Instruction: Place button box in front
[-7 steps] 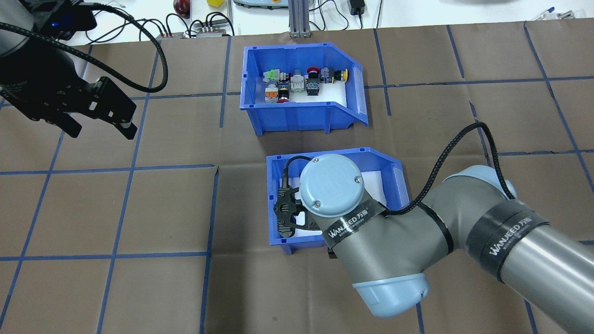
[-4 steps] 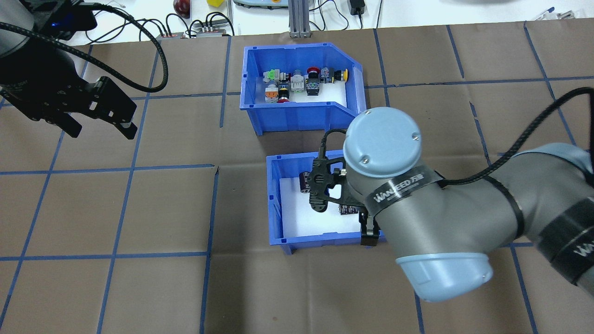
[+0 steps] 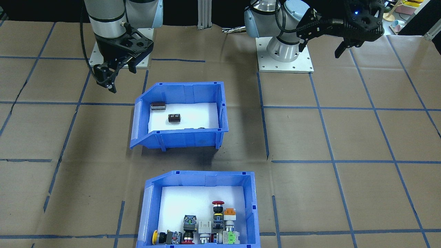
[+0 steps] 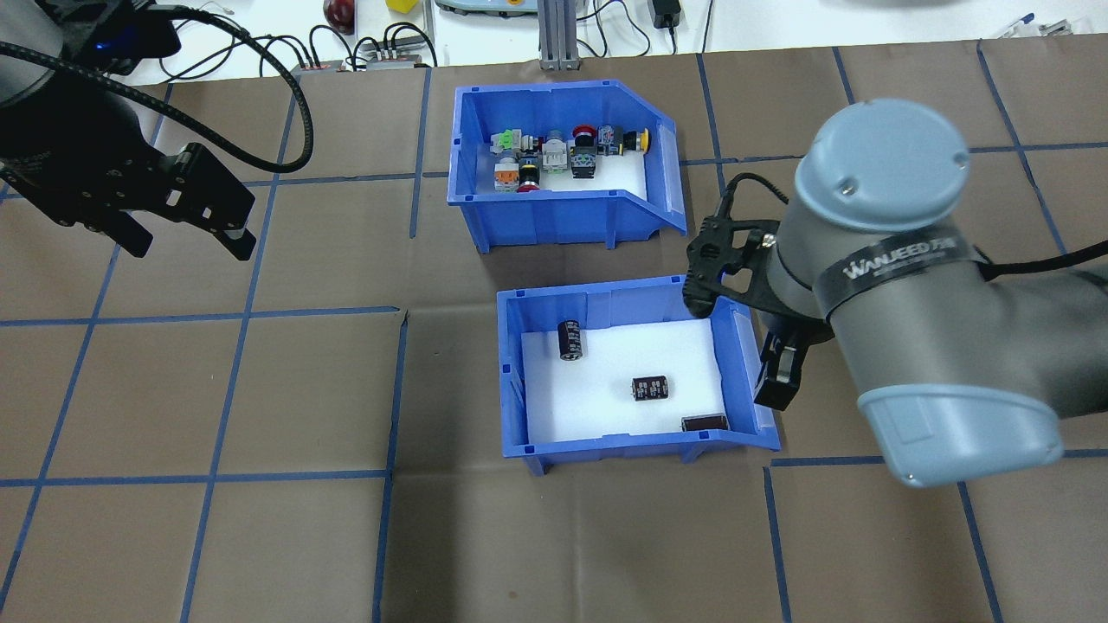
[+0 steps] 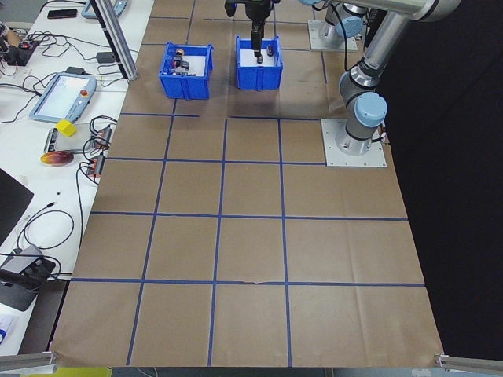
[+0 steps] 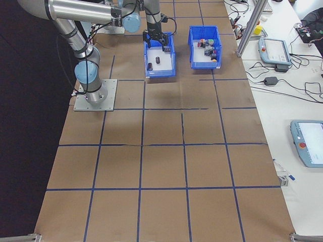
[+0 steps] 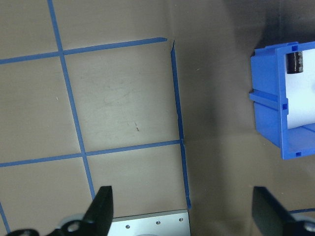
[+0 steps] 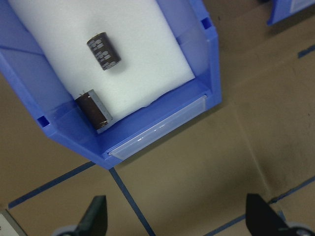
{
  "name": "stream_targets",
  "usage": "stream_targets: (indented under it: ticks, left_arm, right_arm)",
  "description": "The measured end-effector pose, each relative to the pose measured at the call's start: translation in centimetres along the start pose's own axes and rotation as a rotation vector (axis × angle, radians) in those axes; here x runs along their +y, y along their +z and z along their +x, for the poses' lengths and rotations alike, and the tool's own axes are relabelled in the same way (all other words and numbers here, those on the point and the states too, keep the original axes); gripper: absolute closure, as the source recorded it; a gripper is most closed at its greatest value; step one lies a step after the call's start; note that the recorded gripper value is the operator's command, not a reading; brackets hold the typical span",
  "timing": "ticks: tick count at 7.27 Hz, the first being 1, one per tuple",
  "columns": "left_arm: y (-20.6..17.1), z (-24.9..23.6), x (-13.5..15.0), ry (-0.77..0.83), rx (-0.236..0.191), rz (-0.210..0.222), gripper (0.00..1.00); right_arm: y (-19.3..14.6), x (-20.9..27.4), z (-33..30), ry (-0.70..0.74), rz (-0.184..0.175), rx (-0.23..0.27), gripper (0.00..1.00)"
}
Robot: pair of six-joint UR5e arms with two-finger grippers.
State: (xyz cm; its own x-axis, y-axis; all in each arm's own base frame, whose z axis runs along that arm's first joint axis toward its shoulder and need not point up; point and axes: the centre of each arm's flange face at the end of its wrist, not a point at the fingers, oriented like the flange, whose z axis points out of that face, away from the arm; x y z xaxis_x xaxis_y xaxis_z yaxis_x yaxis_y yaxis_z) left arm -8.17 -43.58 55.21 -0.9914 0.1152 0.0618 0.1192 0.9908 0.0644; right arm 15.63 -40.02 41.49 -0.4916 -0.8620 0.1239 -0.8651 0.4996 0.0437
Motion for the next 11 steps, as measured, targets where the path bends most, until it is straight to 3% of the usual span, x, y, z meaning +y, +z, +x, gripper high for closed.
stream_targets:
  ticks: [7, 9, 11]
  left_arm:
    - [0.0, 0.0, 0.0, 0.0, 0.0, 0.0, 0.01]
    - [0.1, 0.0, 0.0, 0.0, 0.0, -0.001, 0.01]
    - [0.1, 0.0, 0.0, 0.0, 0.001, -0.001, 0.01]
  right_arm:
    - [-4.0, -2.6, 11.8, 1.008, -0.063, -0.089, 0.0]
    - [-3.5, -2.2, 12.3, 1.119, -0.068, -0.148, 0.0]
    - [-3.5, -2.2, 12.4, 1.136, -0.067, -0.155, 0.0]
